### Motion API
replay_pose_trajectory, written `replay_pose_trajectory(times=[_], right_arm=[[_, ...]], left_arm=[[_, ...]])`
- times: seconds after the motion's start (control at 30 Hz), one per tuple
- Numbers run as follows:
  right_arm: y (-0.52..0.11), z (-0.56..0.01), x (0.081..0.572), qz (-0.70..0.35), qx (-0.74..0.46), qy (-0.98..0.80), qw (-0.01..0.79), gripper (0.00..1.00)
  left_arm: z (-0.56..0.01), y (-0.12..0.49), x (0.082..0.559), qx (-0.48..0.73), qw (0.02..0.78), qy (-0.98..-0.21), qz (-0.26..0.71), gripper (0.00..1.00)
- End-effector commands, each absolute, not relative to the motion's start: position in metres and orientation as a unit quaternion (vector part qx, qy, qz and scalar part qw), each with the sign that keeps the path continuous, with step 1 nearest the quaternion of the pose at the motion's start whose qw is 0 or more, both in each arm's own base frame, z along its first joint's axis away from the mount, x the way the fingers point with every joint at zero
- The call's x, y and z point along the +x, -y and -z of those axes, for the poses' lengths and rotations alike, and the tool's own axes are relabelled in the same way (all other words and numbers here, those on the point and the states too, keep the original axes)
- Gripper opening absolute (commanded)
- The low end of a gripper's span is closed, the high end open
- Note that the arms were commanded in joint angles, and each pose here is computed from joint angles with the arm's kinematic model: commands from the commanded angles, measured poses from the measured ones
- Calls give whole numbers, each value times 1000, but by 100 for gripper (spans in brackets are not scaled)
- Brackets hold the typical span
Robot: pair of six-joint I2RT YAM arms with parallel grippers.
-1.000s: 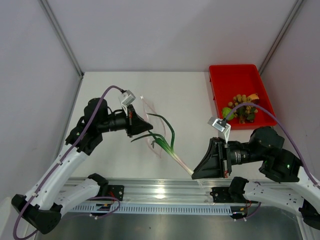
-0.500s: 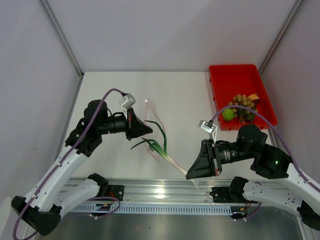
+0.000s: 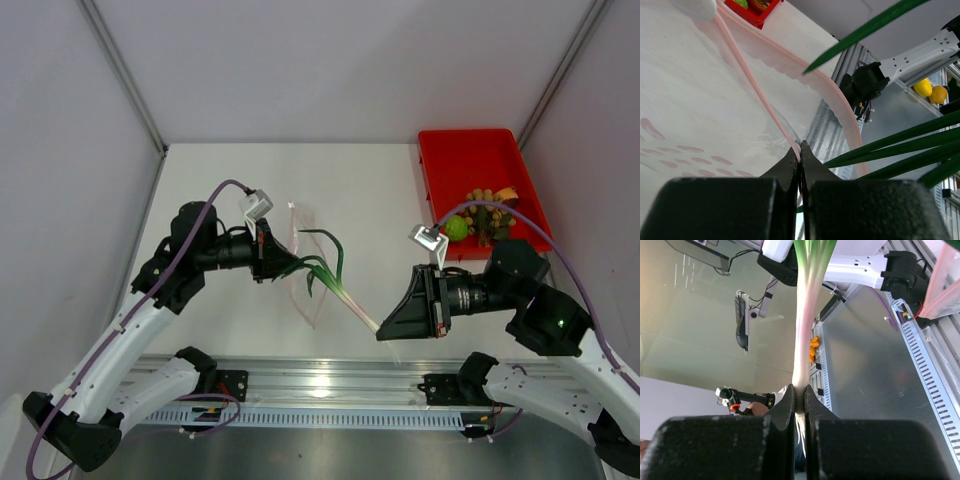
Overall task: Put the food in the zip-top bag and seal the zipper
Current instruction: Place the fake vegetable in the zipper food storage bag.
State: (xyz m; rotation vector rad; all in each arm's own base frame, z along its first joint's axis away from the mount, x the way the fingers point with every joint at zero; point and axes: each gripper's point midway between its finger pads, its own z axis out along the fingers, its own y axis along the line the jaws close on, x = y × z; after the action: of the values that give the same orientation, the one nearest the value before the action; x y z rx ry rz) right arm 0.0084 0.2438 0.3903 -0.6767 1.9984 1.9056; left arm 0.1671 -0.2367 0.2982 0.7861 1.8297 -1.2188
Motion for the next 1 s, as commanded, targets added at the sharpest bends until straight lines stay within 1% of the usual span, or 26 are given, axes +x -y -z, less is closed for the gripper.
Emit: replay_pose_trajectory(times=[0.0, 0.33, 0.97], right_arm=[[-238, -413, 2, -676, -254, -672, 166, 0], [-232, -377, 8, -628, -253, -719, 157, 0], [-208, -366, 4, -592, -244, -748, 172, 0]], left_arm=[[-297, 234, 171, 315, 407, -718, 468, 0], [-299, 231, 170, 313, 408, -723, 461, 0], [-291, 220, 170, 306, 410, -741, 435, 1]])
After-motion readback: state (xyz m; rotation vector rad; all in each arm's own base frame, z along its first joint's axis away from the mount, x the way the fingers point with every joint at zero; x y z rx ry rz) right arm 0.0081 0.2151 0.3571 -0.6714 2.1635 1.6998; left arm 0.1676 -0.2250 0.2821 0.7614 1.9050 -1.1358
